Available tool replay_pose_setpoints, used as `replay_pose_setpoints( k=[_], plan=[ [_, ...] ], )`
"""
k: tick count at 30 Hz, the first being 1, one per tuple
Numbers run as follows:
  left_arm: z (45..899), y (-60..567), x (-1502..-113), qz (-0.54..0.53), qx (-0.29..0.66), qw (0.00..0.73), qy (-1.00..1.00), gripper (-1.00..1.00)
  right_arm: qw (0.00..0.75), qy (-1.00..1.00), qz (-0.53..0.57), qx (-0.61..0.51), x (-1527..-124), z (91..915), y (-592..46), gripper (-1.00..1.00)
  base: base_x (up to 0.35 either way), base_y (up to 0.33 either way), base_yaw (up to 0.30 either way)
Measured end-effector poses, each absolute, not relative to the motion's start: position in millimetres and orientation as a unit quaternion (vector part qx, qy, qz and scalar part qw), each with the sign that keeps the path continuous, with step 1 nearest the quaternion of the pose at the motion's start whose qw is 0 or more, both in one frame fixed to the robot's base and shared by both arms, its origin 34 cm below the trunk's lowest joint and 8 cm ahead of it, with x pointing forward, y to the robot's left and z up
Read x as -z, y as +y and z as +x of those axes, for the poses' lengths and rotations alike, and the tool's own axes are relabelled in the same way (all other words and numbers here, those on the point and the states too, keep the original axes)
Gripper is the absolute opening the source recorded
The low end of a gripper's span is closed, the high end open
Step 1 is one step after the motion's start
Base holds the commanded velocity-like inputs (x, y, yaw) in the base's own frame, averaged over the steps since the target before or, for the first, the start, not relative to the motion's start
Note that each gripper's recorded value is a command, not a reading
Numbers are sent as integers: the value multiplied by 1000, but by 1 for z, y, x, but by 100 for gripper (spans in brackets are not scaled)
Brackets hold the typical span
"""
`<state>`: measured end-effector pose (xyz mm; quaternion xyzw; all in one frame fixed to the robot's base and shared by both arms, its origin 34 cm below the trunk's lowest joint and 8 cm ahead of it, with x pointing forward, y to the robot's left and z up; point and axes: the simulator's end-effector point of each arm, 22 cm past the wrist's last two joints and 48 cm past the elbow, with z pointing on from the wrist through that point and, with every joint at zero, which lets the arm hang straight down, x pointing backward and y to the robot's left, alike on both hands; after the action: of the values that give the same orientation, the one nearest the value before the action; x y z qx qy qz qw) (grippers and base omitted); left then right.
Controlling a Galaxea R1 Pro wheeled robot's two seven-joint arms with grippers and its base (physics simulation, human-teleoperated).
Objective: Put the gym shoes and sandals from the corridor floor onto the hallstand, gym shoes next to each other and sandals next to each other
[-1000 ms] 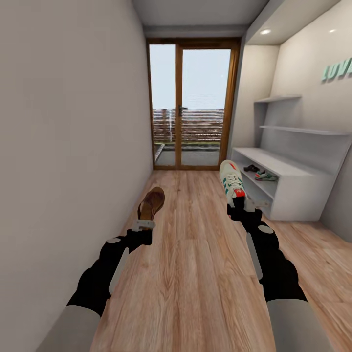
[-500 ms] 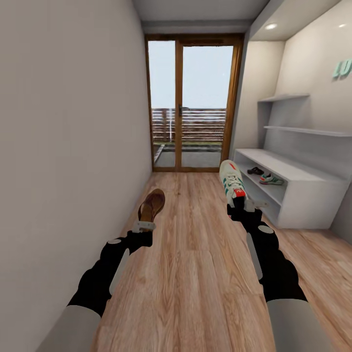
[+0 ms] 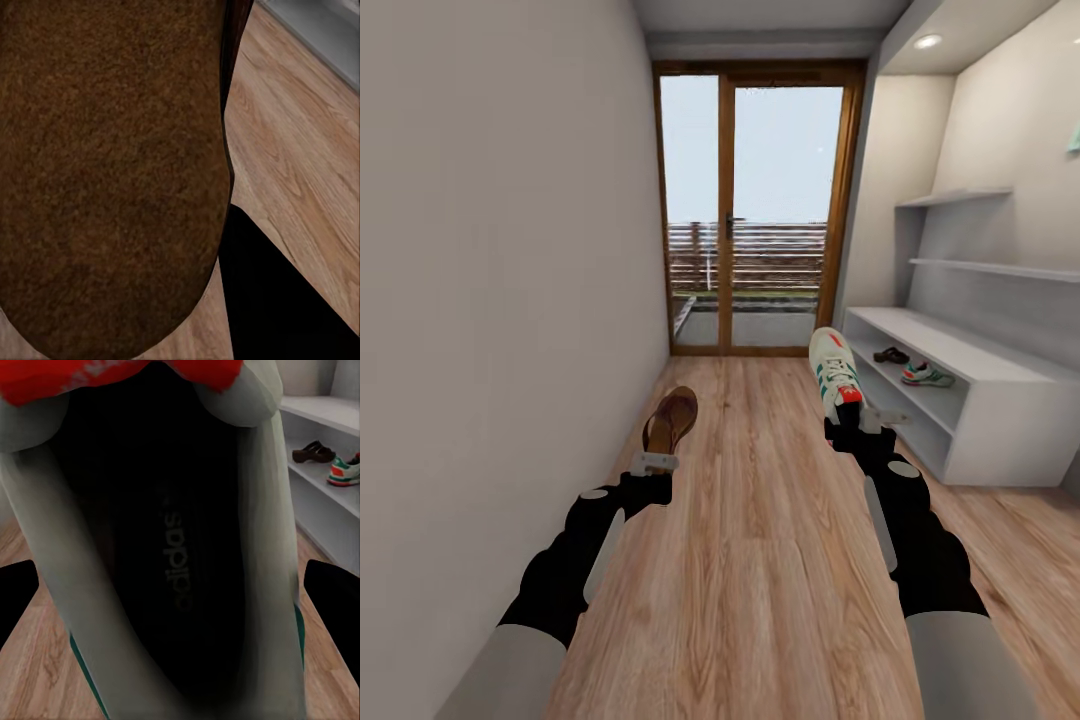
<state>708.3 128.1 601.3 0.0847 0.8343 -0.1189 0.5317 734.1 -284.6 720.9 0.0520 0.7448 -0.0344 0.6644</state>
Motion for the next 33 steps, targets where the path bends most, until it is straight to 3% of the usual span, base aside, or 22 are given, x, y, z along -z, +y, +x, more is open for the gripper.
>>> replay_pose_setpoints(
  k=[33],
  plan=[
    [708,128,-601,85,119,531,835,-100,664,745,52,34,-721,734,-285,-100,347,0,0]
  ],
)
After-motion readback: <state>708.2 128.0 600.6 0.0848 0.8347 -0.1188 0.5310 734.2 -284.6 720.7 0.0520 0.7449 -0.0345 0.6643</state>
